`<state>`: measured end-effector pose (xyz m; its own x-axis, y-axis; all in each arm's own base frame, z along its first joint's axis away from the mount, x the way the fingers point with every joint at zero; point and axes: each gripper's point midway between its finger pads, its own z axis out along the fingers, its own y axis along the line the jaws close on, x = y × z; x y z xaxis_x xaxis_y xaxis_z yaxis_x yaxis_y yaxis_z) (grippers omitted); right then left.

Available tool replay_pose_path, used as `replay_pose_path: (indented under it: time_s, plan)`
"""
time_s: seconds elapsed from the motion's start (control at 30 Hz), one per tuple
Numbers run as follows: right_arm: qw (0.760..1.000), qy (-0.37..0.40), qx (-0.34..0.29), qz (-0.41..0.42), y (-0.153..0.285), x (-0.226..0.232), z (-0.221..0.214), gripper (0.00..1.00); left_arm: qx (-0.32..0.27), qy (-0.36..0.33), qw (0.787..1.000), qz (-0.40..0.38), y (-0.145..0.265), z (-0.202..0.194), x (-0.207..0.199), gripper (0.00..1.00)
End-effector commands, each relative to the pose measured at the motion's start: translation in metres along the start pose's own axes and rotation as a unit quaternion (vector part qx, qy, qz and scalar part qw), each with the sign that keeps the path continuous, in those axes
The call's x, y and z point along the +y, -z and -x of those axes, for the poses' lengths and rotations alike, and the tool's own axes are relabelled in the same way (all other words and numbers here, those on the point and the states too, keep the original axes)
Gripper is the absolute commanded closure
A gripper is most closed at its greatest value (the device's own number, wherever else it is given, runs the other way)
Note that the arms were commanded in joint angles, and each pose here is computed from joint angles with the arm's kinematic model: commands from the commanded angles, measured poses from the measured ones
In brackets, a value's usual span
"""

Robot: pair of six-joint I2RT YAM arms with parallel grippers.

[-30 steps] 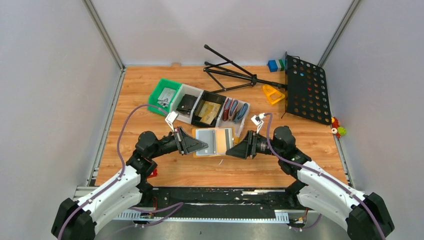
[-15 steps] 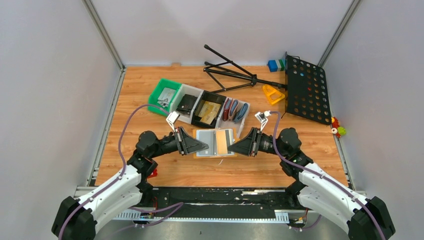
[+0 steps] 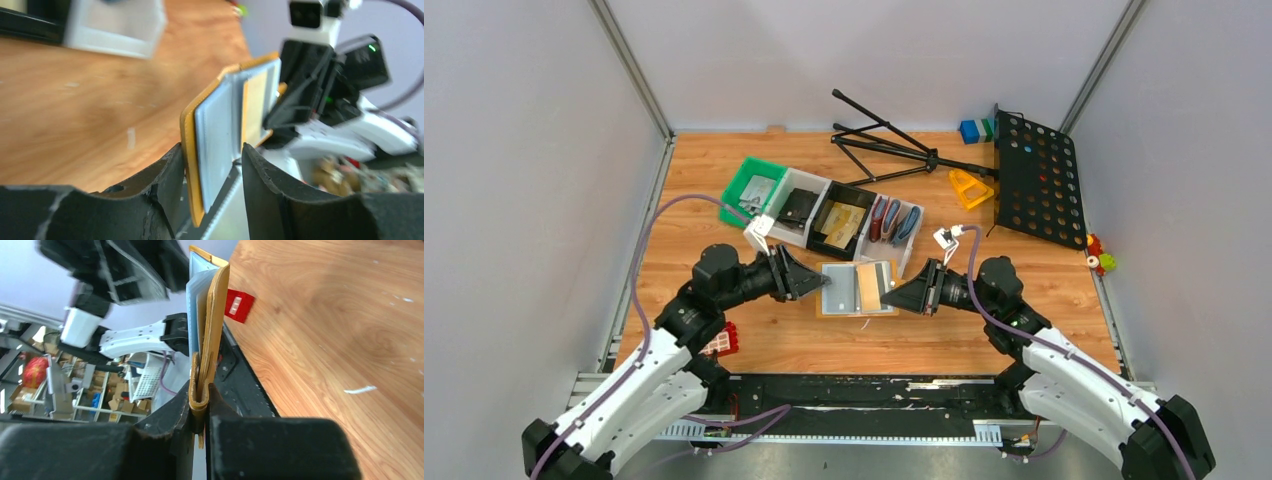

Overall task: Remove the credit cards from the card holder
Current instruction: Remove the credit card from the card holder.

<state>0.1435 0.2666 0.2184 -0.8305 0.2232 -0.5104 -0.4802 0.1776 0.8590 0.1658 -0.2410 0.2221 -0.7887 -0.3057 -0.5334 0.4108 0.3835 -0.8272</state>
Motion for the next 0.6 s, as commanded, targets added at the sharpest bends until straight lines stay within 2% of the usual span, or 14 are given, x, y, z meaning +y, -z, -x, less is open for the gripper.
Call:
replay_pose_path:
  time_s: [0.0,0.07,0.17,0.23,0.33,0.43,0.57]
  plan:
    - [0.997,0.035,-0.015,-0.068,0.004,-0.018,0.008,1.0,-0.019,-0.094,0.971,0.22,0.04,0.015,0.062,0.49]
    - [0.995,0.047,-0.019,-0.089,0.006,-0.023,0.011,1.0,-0.012,-0.097,0.977,0.189,0.034,0.012,0.054,0.56]
    - [0.995,0.049,-0.021,-0.081,0.005,-0.021,0.011,1.0,0.005,-0.065,0.996,0.058,0.011,-0.001,0.017,0.69]
    - [0.997,0.045,-0.018,-0.062,0.003,-0.016,0.01,1.0,0.014,-0.06,0.998,-0.005,0.001,-0.009,-0.005,0.75]
    - [0.999,0.041,-0.015,-0.023,0.0,-0.005,0.008,1.0,0.039,-0.079,0.995,-0.048,-0.014,-0.027,-0.028,0.77]
    - [0.999,0.041,-0.007,0.013,-0.002,0.006,0.006,1.0,0.062,-0.064,0.992,-0.094,-0.025,-0.037,-0.043,0.75]
    - [0.999,0.027,0.005,0.046,-0.004,0.017,0.003,1.0,0.054,-0.048,0.989,-0.125,-0.03,-0.036,-0.051,0.72]
